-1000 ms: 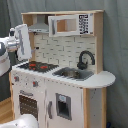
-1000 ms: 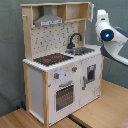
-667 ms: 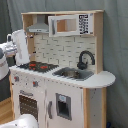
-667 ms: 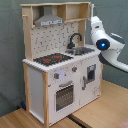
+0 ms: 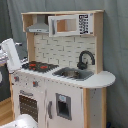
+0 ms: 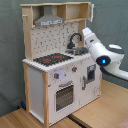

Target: Play with the kitchen

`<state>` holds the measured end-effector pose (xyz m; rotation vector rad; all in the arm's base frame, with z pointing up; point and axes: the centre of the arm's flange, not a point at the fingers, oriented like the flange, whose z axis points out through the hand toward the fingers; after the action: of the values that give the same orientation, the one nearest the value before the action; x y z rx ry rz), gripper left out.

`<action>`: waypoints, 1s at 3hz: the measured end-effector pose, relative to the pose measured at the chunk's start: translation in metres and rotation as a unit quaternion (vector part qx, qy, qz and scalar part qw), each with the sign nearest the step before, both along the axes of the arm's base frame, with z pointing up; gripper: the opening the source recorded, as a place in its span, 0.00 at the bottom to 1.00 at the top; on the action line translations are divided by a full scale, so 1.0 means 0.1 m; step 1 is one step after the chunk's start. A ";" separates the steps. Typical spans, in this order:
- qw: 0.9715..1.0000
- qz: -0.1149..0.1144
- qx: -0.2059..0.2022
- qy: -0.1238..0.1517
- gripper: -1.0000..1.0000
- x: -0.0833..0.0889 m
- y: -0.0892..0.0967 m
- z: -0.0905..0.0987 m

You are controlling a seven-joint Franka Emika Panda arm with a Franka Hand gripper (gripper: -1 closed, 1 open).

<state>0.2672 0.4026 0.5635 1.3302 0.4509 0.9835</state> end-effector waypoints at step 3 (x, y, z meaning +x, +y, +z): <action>0.974 0.083 -0.199 0.067 1.00 -0.11 0.58 -0.57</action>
<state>0.2564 0.4610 0.5069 1.0087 0.8281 0.8835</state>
